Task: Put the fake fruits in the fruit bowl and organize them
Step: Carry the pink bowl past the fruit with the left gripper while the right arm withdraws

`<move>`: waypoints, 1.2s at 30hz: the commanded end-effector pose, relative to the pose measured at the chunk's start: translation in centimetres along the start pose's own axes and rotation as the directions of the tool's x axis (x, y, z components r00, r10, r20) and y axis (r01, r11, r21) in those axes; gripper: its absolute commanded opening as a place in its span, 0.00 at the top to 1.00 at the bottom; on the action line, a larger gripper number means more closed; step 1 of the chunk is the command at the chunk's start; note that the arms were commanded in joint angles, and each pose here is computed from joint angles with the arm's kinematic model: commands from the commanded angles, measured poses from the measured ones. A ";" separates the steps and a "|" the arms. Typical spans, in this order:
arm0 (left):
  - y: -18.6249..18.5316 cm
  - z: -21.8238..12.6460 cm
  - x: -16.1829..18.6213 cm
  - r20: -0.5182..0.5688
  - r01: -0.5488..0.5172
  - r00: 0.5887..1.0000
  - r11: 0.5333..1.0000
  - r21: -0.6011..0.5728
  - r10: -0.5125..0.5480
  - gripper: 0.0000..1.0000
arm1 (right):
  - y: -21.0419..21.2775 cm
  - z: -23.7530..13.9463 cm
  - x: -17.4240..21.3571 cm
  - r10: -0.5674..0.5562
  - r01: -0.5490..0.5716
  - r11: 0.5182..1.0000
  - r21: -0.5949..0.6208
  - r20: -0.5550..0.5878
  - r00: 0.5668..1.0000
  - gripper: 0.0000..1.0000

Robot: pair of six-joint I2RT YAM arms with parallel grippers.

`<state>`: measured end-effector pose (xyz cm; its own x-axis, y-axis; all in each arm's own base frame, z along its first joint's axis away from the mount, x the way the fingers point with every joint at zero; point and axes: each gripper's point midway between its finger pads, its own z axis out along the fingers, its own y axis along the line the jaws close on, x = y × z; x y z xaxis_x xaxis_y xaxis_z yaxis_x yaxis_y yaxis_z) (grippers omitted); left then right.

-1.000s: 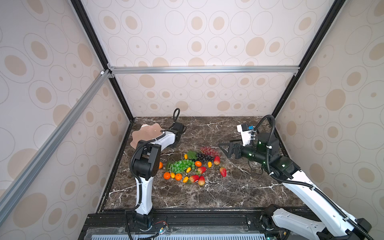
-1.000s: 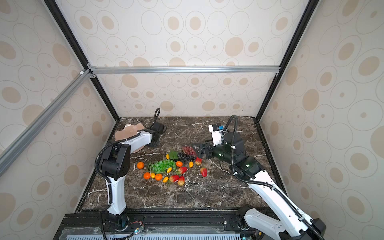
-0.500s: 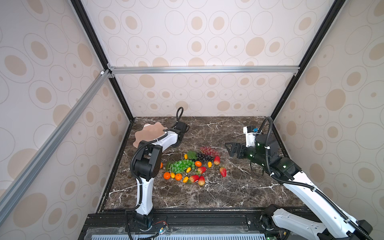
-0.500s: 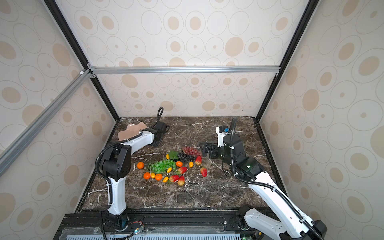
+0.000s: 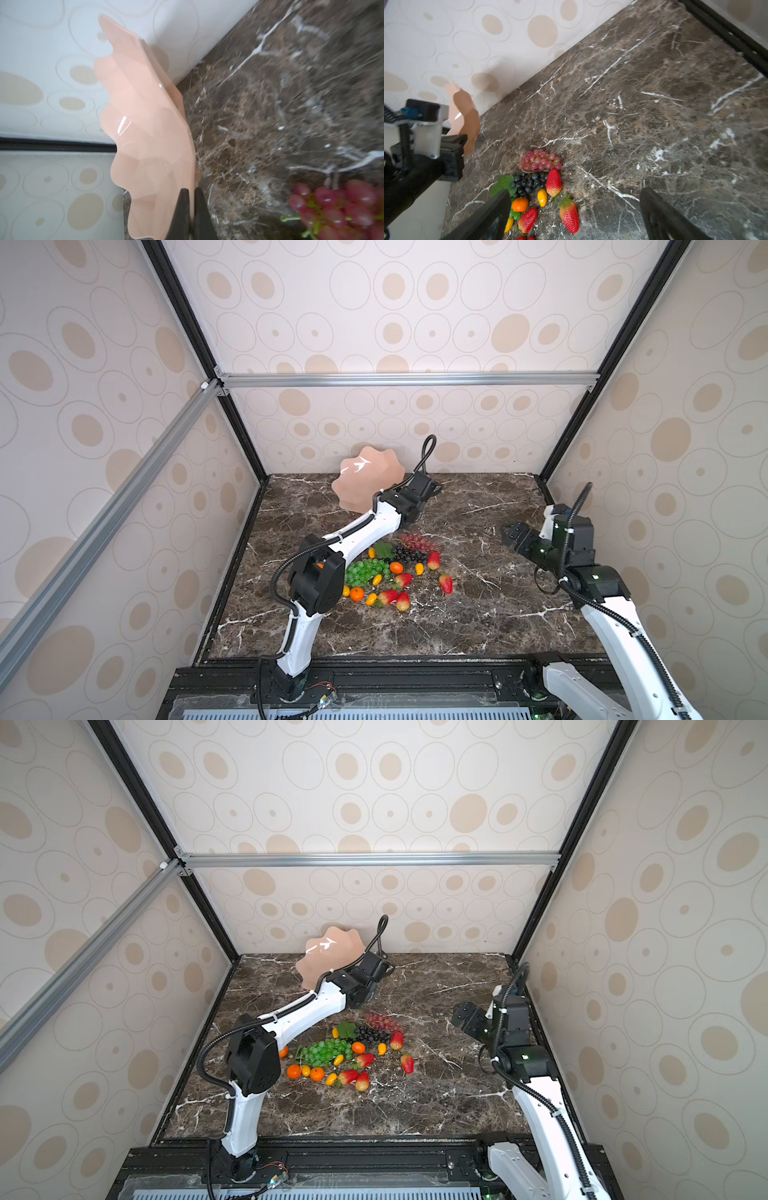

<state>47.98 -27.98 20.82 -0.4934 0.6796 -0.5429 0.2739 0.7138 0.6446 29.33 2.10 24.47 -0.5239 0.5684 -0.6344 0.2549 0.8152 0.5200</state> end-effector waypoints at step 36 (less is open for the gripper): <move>-30.7 -9.5 -6.4 0.446 -0.549 0.793 0.803 0.231 0.414 1.00 | -11.6 -2.2 0.7 0.405 -0.411 0.893 0.183 0.072 0.911 0.00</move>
<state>35.32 -54.38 8.74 0.0438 0.9186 -0.3928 0.6906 0.2562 0.6763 23.90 -7.70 18.08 -0.2971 0.8710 -0.3912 0.6378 0.4859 0.5976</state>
